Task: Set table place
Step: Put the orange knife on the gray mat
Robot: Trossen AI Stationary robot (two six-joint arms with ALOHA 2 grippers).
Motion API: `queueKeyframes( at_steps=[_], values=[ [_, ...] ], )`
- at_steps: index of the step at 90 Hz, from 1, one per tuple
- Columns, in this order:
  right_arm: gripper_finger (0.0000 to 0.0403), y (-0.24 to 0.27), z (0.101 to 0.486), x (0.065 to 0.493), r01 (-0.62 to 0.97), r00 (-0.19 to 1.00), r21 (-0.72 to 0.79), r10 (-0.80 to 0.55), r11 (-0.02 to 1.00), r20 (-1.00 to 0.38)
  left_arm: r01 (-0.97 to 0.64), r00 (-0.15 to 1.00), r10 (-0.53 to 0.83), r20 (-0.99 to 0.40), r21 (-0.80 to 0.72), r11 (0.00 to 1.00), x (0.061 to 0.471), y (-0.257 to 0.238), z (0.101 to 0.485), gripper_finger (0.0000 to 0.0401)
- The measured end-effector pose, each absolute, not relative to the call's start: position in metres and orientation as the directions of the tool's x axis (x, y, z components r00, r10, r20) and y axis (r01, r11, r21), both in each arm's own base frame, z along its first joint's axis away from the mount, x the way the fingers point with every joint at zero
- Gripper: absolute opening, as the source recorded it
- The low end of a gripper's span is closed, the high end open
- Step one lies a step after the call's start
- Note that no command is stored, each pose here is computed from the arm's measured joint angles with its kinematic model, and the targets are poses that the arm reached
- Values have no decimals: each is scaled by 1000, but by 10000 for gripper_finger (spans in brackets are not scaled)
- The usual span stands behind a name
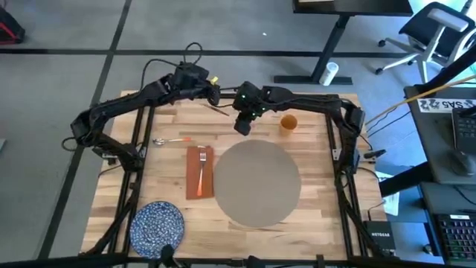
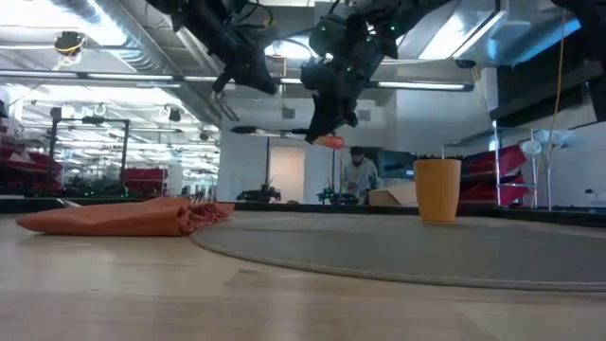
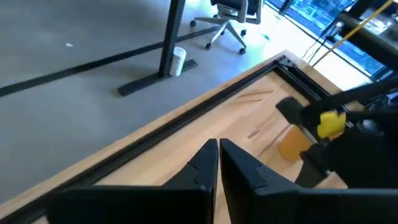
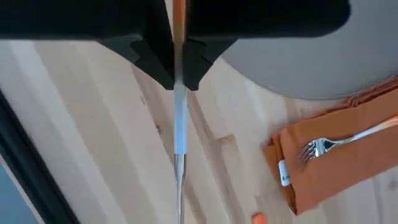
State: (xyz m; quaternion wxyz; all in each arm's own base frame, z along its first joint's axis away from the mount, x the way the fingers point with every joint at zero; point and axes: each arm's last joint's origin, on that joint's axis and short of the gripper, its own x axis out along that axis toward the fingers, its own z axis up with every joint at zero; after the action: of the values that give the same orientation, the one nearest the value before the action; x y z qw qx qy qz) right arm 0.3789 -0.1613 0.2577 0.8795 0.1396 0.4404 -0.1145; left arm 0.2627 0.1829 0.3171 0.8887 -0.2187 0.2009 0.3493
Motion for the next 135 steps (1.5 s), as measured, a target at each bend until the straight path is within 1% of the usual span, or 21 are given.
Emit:
queueKeyframes(
  at_steps=[14, 35, 70, 90, 103, 111, 135],
  values=[
    [0, -161, 258, 379, 315, 596, 158, -65, 936, -801, -697, 673, 494, -550, -251, 671, 276, 178, 304, 0],
    [0, -162, 259, 380, 314, 602, 160, -67, 936, -795, -689, 676, 462, -574, -268, 674, 290, 174, 291, 0],
    [0, -167, 254, 379, 325, 596, 185, -49, 928, -801, -652, 708, 433, -558, -282, 703, 300, 161, 291, 0],
    [0, -173, 256, 380, 333, 623, 215, -43, 918, -781, -641, 708, 410, -575, -280, 715, 303, 155, 288, 0],
    [0, -175, 255, 378, 338, 619, 221, -39, 915, -785, -665, 680, 440, -586, -240, 707, 301, 155, 287, 0],
    [0, -175, 254, 378, 340, 615, 223, -36, 914, -788, -686, 666, 466, -583, -234, 689, 298, 162, 287, 0],
    [0, -175, 254, 378, 338, 614, 225, -33, 914, -789, -749, 589, 502, -633, -195, 633, 280, 183, 283, 0]
  ],
)
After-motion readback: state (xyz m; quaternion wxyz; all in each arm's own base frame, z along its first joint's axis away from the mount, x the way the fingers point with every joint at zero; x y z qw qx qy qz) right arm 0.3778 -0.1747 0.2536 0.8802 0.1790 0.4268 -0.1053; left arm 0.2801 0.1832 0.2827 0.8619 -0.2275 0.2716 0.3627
